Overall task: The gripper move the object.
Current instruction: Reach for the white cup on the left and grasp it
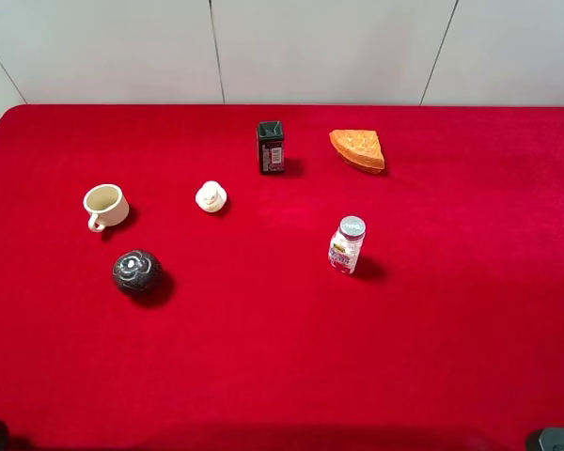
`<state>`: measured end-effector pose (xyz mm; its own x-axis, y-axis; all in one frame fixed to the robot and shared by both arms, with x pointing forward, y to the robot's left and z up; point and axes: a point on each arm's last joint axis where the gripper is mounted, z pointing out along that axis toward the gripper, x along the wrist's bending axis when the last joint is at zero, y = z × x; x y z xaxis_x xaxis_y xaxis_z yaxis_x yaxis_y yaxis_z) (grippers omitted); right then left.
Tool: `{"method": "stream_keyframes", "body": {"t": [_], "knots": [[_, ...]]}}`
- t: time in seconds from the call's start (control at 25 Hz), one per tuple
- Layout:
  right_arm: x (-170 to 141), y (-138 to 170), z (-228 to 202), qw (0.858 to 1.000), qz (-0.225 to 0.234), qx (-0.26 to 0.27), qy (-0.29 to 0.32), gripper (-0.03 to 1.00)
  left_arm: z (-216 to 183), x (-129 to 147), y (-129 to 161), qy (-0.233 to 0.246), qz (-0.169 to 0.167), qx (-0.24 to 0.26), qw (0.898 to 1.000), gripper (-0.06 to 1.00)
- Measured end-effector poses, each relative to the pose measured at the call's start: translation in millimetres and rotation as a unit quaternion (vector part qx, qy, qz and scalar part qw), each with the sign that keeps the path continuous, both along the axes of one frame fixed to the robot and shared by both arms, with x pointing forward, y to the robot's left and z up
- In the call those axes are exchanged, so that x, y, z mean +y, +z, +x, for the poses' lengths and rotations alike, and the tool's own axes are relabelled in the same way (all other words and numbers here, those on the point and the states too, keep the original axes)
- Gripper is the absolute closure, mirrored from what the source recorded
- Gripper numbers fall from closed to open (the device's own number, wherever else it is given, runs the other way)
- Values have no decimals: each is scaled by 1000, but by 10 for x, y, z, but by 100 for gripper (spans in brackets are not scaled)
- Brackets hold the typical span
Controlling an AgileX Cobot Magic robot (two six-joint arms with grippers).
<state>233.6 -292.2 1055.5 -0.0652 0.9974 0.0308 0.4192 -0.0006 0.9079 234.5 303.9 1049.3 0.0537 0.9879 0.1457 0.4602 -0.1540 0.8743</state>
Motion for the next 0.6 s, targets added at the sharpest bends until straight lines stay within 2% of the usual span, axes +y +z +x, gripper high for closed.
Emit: {"method": "stream_keyframes", "body": {"t": [0.6], "knots": [[0, 0, 0, 1000, 0, 0, 0, 27, 0, 0, 0, 0, 0, 0, 1000, 2]]}}
